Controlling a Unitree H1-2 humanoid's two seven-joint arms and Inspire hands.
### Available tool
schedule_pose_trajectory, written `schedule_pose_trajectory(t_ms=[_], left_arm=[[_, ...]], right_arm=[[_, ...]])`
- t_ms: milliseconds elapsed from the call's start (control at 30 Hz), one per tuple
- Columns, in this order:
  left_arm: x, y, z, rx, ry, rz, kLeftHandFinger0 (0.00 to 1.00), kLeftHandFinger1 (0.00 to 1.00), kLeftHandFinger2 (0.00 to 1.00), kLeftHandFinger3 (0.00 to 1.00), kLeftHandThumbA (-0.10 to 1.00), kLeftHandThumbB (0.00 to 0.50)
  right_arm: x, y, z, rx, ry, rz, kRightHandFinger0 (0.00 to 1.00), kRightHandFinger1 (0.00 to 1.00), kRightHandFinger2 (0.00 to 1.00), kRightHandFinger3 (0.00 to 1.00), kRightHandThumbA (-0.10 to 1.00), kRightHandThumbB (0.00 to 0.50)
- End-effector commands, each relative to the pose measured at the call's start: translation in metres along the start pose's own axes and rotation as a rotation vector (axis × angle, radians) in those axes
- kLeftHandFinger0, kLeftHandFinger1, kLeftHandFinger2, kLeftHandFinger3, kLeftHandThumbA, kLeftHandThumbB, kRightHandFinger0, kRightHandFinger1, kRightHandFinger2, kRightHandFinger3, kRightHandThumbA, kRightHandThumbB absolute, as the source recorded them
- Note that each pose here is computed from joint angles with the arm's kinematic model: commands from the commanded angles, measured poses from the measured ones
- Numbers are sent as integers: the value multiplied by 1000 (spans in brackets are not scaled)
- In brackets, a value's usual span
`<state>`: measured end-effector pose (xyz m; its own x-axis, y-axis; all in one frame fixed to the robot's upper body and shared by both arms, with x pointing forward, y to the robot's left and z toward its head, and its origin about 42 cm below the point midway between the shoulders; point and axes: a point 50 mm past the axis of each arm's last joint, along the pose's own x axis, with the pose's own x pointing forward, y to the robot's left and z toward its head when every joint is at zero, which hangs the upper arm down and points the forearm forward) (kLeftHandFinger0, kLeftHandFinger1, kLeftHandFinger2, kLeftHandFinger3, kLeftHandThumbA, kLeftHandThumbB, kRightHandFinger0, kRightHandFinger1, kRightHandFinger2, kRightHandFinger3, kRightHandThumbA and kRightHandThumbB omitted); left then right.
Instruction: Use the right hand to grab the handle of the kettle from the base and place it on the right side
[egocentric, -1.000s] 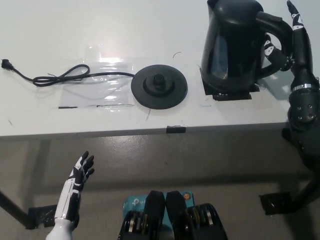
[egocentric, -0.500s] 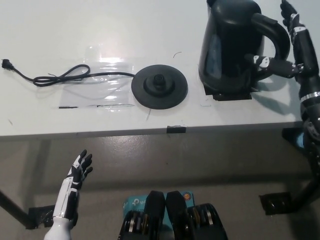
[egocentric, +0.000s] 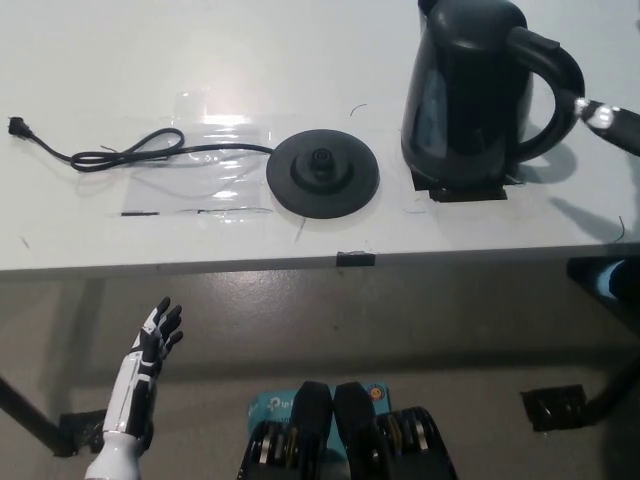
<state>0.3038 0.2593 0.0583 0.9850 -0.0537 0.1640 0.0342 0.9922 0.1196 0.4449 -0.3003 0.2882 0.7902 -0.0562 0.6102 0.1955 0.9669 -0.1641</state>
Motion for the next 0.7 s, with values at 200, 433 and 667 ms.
schedule_pose_trajectory(t_ms=[200,433,667], left_arm=[[16,4,15,10,-88,-15,1000,1000,1000,1000,1000,500],[25,8,22,27,-114,-32,1000,1000,1000,1000,1000,500],[29,12,27,25,-126,-31,1000,1000,1000,1000,1000,500]], right_arm=[[-109,57,61,-143,-315,0,1000,1000,1000,1000,1000,408],[-170,90,11,-105,-86,167,1000,1000,1000,1000,1000,367],[-192,96,-31,-78,89,242,1000,1000,1000,1000,1000,321]])
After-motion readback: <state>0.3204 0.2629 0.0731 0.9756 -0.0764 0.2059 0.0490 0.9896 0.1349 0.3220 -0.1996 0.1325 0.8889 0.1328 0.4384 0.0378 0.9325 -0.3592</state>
